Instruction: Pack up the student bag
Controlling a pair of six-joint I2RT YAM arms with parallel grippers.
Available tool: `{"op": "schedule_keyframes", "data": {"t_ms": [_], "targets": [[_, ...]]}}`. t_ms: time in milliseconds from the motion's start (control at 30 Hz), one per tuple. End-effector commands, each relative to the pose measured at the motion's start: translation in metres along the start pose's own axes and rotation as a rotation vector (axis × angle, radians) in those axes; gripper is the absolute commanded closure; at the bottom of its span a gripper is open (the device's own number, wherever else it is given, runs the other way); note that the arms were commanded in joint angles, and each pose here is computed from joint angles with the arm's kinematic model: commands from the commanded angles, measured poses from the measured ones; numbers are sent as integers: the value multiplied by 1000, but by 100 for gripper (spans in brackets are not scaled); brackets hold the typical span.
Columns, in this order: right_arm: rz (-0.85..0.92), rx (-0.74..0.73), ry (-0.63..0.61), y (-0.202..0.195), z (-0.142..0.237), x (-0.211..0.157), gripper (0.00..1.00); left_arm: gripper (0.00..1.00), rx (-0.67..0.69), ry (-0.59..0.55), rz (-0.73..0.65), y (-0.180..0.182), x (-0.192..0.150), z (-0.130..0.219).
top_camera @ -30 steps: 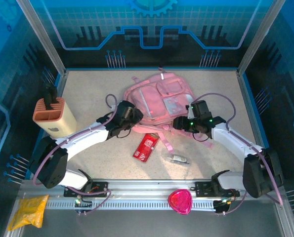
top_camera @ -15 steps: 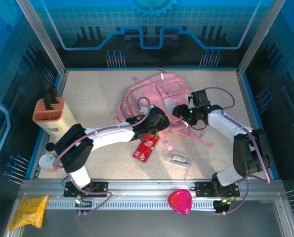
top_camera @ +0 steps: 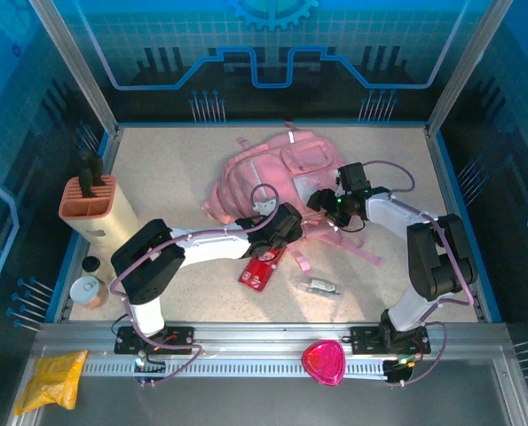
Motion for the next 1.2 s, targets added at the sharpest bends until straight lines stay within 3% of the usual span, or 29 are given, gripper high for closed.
{"op": "schedule_keyframes", "data": {"t_ms": [0, 133, 333, 400, 633, 900, 967, 1167], "targets": [[-32, -26, -83, -4, -5, 16, 43, 55, 66, -2, 1, 14, -10, -6], [-37, -17, -91, -3, -8, 18, 59, 60, 83, 11, 3, 18, -14, -11], [-31, -19, -98, -2, -8, 17, 73, 66, 112, 40, -7, 21, -30, -20], [-35, -15, -104, -1, -7, 18, 73, 68, 109, 46, -13, 21, -33, -22], [-132, 3, -84, -1, -8, 2, 54, 72, 124, 43, -24, 20, -36, -24], [-236, -54, -108, -9, -28, -6, 48, 74, 198, 56, 3, 31, -43, -33], [-241, -42, -121, -7, -29, -3, 51, 74, 215, 53, 6, 34, -44, -33], [-236, 5, -163, 6, -18, 2, 73, 73, 252, 41, -1, 40, -42, -31]]}}
Point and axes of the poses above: each hand's point on the last joint's axis, 136 mm out from that joint toward the fingers, its own z axis back along the fingers, its own y axis along the line the jaws close on, x = y × z, the point moved 8 cm from there along z, back along the fingers, and after that the axes turned 8 degrees about -z, right-handed, at the moved point
